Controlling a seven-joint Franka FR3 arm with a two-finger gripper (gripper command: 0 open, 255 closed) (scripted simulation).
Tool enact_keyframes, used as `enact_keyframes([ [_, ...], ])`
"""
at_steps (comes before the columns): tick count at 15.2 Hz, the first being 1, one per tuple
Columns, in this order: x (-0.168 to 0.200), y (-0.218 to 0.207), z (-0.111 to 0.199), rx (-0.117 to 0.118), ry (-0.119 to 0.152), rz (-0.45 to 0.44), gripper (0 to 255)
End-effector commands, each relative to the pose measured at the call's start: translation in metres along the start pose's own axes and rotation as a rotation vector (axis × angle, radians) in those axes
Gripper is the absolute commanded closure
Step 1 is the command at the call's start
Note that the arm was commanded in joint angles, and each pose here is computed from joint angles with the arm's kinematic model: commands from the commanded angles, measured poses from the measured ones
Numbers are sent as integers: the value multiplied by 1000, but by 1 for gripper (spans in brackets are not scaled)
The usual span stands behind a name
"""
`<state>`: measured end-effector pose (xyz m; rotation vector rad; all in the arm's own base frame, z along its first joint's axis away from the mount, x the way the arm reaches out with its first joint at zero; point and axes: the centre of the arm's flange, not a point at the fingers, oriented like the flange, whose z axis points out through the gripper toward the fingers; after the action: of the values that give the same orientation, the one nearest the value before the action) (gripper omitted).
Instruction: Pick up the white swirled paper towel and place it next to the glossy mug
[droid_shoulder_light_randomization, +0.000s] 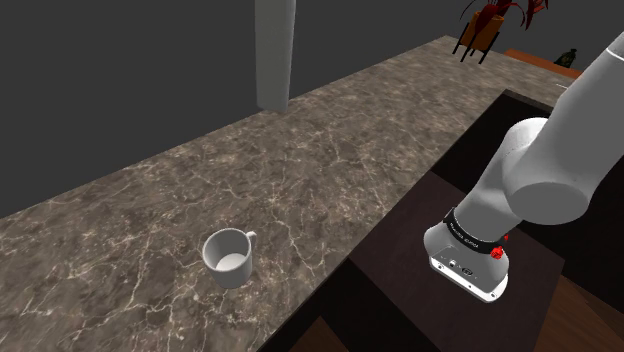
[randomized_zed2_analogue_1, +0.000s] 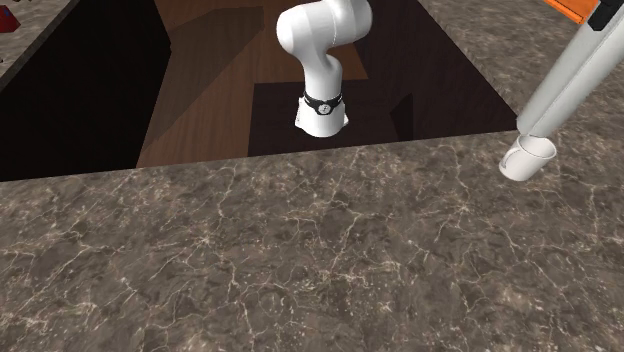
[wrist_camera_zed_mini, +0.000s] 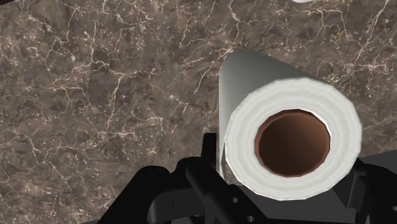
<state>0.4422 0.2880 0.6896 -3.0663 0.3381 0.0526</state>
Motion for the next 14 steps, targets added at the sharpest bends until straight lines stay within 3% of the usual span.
enact_keyframes([
  [1, -8, -29, 2, 1, 0, 2, 255],
  [4, -20, -61, 4, 1, 0, 2, 255],
  [14, -18, -58, 57, 1, 0, 2, 255],
])
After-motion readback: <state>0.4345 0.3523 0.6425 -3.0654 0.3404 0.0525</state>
